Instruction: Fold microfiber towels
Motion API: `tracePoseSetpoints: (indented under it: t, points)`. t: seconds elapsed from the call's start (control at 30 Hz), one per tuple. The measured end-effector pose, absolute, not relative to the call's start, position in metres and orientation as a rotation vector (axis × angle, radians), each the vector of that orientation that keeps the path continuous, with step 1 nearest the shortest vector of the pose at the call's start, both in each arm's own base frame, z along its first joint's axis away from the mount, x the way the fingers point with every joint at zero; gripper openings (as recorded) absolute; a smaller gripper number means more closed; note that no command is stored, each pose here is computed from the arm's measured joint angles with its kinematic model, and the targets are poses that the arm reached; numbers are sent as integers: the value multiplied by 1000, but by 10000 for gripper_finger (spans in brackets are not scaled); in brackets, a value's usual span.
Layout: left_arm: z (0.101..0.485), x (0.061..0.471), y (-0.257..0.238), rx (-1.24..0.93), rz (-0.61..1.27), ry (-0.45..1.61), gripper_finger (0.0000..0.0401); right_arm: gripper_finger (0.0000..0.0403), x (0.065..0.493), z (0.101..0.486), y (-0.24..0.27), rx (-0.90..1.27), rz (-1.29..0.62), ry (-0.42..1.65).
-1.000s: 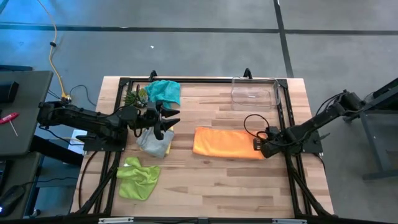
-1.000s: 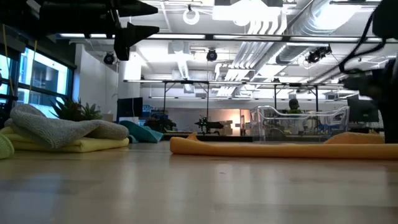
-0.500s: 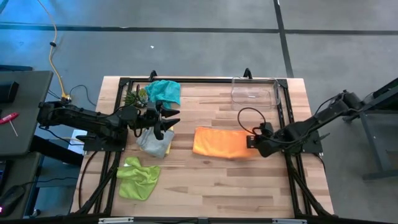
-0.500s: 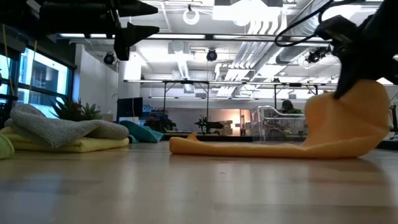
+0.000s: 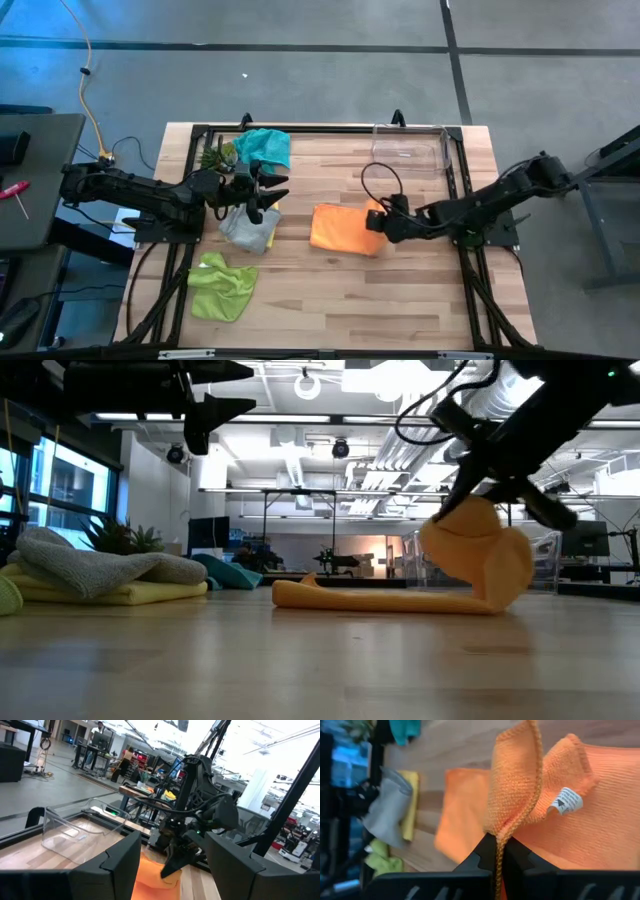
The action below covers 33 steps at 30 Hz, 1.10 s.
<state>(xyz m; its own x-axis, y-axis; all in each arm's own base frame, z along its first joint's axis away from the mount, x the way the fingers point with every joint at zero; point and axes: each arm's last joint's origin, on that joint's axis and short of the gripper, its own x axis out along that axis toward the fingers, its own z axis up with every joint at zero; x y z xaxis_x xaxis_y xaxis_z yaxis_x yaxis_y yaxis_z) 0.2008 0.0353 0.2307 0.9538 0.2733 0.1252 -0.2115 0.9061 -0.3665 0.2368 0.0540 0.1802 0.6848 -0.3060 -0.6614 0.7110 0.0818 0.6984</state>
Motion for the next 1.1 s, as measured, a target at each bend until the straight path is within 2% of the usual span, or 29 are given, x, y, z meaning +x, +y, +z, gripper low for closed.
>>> tracePoseSetpoints:
  t: [0.63, 0.8, 1.1]
  points:
    - [231, 201, 36, -360, 271, -178, 209, 0, 278, 151, 53, 1413, -737, 207]
    - [231, 201, 36, -359, 271, -178, 209, 0, 279, 157, 57, 1415, -619, 299]
    - [231, 201, 36, -360, 272, -179, 209, 0, 265, 191, 57, 1348, -386, 435]
